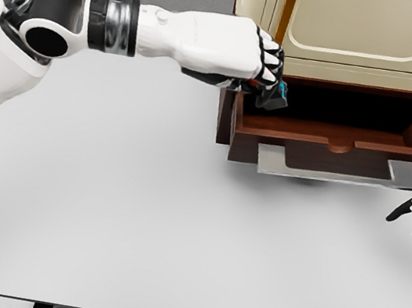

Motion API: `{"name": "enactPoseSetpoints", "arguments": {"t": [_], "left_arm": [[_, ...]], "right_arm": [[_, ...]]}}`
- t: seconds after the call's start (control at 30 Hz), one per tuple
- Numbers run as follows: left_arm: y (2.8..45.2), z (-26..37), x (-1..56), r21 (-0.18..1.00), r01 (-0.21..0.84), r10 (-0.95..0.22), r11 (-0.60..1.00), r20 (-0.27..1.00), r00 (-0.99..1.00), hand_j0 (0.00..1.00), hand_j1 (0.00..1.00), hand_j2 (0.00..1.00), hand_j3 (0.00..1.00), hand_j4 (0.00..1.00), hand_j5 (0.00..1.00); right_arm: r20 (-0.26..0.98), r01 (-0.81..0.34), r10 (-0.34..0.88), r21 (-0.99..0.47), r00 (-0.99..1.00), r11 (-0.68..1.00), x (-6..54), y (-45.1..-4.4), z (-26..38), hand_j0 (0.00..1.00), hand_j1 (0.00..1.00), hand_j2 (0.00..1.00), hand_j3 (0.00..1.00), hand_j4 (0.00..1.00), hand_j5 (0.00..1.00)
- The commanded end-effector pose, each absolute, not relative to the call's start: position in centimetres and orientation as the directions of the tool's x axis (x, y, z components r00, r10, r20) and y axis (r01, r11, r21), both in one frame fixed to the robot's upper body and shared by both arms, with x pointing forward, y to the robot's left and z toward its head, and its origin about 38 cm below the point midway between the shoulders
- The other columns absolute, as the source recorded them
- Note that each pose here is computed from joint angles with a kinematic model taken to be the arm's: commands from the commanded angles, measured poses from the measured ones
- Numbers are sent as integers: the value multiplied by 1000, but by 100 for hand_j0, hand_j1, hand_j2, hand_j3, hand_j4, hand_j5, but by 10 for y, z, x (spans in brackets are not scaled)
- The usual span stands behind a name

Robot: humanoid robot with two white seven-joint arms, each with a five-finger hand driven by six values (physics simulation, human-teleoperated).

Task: Put the switch into the drawer with left arm, and close the drawer with right arm

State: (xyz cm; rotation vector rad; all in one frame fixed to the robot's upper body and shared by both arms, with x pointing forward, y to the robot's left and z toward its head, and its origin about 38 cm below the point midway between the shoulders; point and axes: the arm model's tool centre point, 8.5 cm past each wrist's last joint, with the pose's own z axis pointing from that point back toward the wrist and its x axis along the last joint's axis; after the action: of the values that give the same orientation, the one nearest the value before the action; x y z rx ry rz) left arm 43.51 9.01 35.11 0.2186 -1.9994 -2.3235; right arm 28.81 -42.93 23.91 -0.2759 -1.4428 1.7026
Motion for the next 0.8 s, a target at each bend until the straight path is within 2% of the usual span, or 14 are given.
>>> {"name": "enactPoseSetpoints", "arguments": {"t": [0.0, 0.07, 0.27, 0.47, 0.67, 0.77], "left_arm": [[72, 349, 437, 990, -34, -131, -136, -52, -990, 40, 40, 40, 40, 40, 40], [67, 340, 448, 990, -3, -156, -143, -26, -987, 40, 40, 40, 40, 40, 40], [48, 331, 449, 986, -21, -153, -166, -47, -987, 40, 40, 40, 40, 40, 40], [36, 326, 454, 988, 4, -157, -154, -20, -987, 40, 40, 40, 40, 40, 40], [25, 320, 456, 988, 27, -151, -151, 4, -988, 40, 40, 40, 40, 40, 40], [25, 320, 456, 988, 29, -153, -149, 6, -988, 45, 45, 45, 45, 45, 45]], "right_arm": [[354, -463, 717, -885, -601, 49, 288, -429, 240, 62, 62, 62, 62, 62, 62], [355, -465, 717, -884, -600, 48, 288, -429, 239, 63, 63, 63, 63, 63, 63], [357, -469, 718, -882, -598, 48, 288, -430, 238, 63, 63, 63, 63, 63, 63], [362, -476, 715, -878, -598, 47, 287, -428, 236, 63, 63, 63, 63, 63, 63], [363, -476, 715, -878, -597, 48, 287, -429, 235, 59, 59, 59, 59, 59, 59], [362, -476, 715, -878, -598, 47, 287, -428, 236, 57, 57, 57, 57, 57, 57]]}}
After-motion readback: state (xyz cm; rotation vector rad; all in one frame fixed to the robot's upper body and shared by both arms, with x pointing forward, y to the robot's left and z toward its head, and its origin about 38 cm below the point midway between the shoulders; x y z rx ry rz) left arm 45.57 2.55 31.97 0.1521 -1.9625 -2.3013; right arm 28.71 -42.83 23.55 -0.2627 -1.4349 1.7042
